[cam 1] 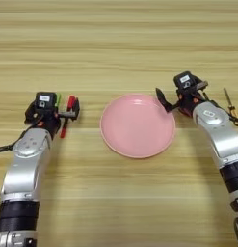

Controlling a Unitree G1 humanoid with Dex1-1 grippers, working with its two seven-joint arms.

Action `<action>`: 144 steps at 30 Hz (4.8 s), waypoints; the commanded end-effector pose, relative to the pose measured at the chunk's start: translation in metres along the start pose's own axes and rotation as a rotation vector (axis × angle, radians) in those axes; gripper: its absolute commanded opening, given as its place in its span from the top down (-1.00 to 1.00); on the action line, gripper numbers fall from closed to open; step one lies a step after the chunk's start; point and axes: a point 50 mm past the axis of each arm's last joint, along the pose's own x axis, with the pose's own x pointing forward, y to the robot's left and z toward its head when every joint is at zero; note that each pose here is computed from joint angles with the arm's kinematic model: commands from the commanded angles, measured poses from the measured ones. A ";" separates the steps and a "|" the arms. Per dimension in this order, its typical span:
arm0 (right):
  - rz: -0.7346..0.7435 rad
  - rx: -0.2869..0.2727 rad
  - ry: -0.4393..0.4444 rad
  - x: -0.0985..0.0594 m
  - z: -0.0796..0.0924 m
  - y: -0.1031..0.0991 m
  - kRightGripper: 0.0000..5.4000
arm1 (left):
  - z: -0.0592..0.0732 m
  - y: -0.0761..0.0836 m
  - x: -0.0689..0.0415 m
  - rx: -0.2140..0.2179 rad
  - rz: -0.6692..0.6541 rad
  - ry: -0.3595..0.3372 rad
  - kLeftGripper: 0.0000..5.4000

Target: Move the objects on the table

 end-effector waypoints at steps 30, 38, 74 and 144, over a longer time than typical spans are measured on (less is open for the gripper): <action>-0.040 0.033 -0.032 0.008 0.014 0.002 -1.00 | -0.021 0.004 -0.024 0.049 -0.019 0.199 -0.99; -0.044 0.033 -0.033 0.007 0.014 0.000 -1.00 | -0.028 0.001 -0.018 0.051 -0.017 0.222 -0.99; -0.066 0.040 -0.030 0.006 0.012 -0.008 -1.00 | -0.053 0.001 0.005 0.032 -0.008 0.271 -0.99; -0.303 0.132 -0.030 0.009 0.003 -0.046 -1.00 | -0.042 -0.002 0.007 -0.021 -0.044 0.191 0.85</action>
